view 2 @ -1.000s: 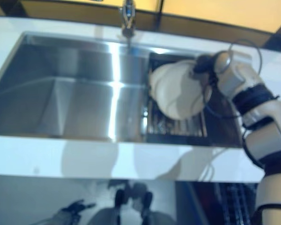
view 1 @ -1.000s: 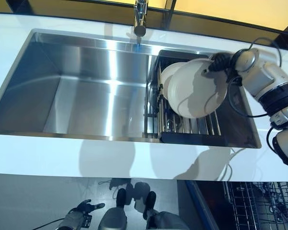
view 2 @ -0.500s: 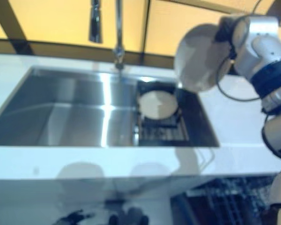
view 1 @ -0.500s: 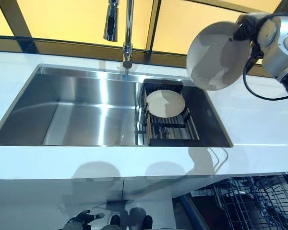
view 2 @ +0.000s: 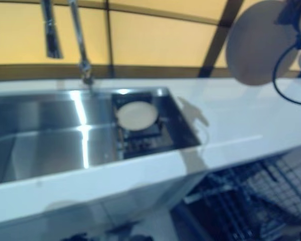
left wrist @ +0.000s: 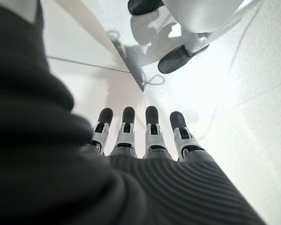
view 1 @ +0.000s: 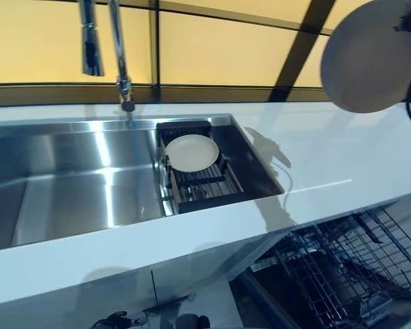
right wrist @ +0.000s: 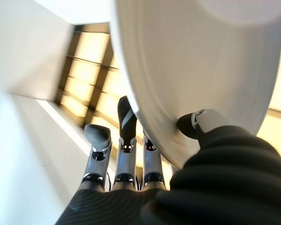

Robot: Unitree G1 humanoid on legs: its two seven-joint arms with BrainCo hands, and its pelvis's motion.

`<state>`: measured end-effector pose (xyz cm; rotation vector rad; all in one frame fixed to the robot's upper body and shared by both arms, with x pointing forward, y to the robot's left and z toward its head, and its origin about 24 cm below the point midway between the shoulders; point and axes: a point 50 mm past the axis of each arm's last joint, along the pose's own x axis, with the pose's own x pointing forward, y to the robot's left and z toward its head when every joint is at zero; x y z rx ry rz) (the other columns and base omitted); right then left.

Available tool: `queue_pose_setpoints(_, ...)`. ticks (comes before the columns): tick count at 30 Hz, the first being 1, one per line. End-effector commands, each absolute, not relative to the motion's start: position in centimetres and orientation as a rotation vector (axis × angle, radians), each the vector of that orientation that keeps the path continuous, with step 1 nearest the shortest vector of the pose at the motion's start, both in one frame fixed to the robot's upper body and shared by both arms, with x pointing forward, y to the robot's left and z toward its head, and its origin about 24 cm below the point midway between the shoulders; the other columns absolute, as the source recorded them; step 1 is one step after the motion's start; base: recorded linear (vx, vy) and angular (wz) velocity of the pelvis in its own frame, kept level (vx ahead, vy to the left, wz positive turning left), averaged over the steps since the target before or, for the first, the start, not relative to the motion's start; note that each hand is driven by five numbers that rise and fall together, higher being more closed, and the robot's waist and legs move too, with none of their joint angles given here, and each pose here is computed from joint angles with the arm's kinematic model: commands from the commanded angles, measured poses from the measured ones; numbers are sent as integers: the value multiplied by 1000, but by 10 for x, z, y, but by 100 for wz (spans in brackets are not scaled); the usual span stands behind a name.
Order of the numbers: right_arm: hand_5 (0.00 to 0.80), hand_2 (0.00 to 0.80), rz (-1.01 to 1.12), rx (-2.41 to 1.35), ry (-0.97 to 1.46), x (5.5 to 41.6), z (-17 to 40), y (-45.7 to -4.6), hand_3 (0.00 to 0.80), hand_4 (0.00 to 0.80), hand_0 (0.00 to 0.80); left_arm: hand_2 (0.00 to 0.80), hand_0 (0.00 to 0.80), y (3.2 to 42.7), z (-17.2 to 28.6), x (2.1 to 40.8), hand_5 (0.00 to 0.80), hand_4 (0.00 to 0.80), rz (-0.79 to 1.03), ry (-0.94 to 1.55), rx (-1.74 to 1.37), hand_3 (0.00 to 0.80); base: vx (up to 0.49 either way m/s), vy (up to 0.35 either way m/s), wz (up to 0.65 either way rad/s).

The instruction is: Take plates into dishwasher

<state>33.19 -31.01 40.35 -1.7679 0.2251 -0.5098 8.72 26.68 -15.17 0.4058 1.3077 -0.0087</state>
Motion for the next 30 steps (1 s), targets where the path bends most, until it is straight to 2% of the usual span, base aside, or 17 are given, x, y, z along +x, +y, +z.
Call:
queue_pose_setpoints(1,800,800,-768,-1817,272,293,439,-350,800,800,800,0,0,280,-147,94,0,0,-60,1329,525,0,12,-33,-37)
queue_pose_setpoints(7,800,800,-777,-1846,373,279,430,-378,800,800,800,0,0,276,-147,99,0,0,-111,1335,547,0,25,-58,-27)
queue_pose_setpoints(17,800,800,-759,-1891,396,266,402,-405,800,800,800,0,0,269,-147,109,0,0,-151,1319,545,0,-4,-76,-16)
queue_pose_setpoints(30,800,800,-705,-2288,277,277,337,-393,800,800,800,0,0,259,-148,115,0,0,-140,1293,513,0,-29,-18,-1)
